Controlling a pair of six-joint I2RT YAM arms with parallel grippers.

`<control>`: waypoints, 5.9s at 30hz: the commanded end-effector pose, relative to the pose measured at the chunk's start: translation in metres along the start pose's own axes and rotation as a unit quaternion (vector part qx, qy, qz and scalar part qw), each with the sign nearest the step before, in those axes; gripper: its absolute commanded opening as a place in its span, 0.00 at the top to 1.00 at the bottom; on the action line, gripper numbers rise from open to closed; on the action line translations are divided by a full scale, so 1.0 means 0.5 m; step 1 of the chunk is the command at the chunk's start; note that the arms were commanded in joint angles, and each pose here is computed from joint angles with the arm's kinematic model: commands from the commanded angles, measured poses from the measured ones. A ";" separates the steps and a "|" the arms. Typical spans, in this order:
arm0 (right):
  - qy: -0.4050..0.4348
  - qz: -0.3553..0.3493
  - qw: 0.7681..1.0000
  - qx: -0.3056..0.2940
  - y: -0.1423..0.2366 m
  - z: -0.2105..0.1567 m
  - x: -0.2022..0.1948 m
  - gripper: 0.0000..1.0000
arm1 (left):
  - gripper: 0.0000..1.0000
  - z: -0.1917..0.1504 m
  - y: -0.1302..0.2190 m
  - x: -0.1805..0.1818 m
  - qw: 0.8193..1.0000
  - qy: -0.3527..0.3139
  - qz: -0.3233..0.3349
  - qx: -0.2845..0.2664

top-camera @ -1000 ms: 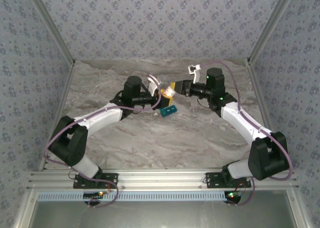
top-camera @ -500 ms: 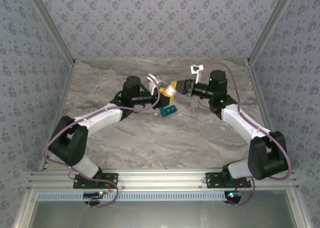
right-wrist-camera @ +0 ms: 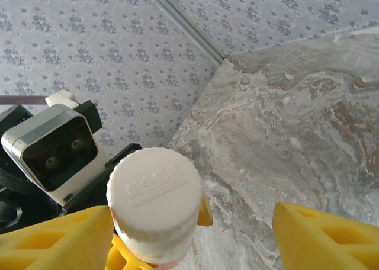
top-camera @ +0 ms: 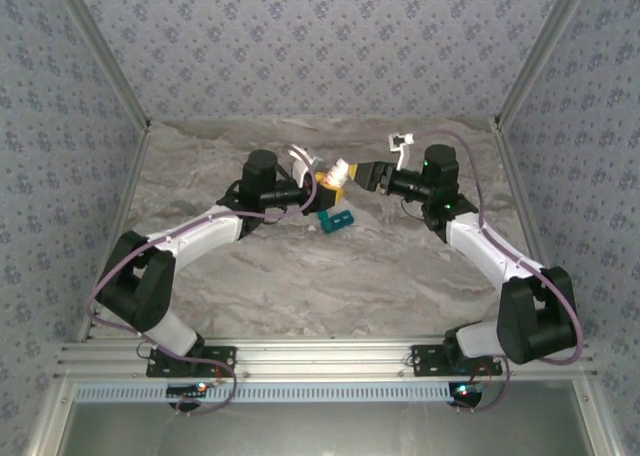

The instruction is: Sort the pills into containers

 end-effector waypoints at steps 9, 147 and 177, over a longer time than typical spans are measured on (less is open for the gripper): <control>-0.060 -0.047 0.997 -0.009 0.002 0.037 0.000 0.11 | 1.00 0.009 0.004 -0.003 0.999 -0.038 0.009 0.009; -0.174 -0.375 0.885 0.216 -0.115 -0.332 -0.311 0.82 | 1.00 -0.154 0.148 0.053 0.975 0.028 0.206 0.072; -0.048 -0.321 0.927 0.189 -0.099 -0.271 -0.238 0.33 | 1.00 -0.318 0.136 0.106 0.960 0.077 0.220 0.154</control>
Point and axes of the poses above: each hand's point on the last joint's axis, 136 mm out from that joint toward the fingers, its own y axis back along the fingers, its own x axis along the line the jaws close on, z = x × y, the point moved 1 cm from there along y, back along the fingers, and after that the axes turned 2 degrees about y, right-handed, at the moved point
